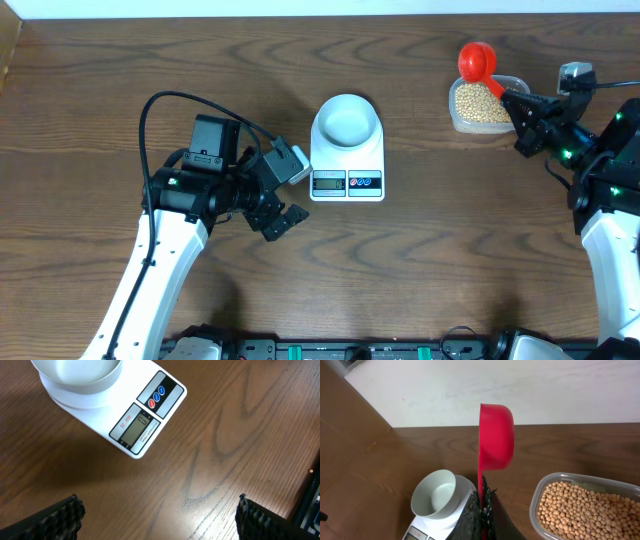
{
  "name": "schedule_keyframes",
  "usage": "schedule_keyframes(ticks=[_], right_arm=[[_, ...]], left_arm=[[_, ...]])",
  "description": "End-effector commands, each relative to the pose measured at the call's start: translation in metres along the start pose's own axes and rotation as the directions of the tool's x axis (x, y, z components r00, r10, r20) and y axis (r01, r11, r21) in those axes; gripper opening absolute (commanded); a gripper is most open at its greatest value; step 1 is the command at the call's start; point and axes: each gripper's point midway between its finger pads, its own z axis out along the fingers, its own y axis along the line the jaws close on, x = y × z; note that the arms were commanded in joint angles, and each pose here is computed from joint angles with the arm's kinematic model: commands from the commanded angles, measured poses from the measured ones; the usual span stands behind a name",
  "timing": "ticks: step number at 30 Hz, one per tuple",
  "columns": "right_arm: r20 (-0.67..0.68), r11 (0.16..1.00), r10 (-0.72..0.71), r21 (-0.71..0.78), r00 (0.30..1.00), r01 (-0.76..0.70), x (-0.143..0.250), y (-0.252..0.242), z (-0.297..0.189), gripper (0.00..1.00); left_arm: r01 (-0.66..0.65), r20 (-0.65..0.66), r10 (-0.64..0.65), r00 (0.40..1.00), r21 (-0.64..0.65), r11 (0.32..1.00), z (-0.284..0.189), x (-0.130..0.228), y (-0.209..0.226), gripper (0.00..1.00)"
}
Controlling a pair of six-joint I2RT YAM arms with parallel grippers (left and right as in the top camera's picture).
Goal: Scoop item into bowl and weigh 50g on scale
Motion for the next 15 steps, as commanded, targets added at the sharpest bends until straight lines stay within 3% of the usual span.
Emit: schedule_keyframes(ticks=[1,15], right_arm=[[0.017,1.0,-0.015,-0.012,1.0,0.015,-0.0109,0.0033,-0.0017,0.01],[0.017,1.0,-0.018,-0.012,1.0,0.019,-0.0108,0.0032,-0.0017,0.01]], left_arm=[[-0.039,0.025,0.039,0.999,-0.025,0.999,-0.0088,-0.0095,0.0035,0.99],[-0.005,0.045,0.007,0.999,-0.04,0.999,-0.0091,-0.0144,0.0073,0.99]])
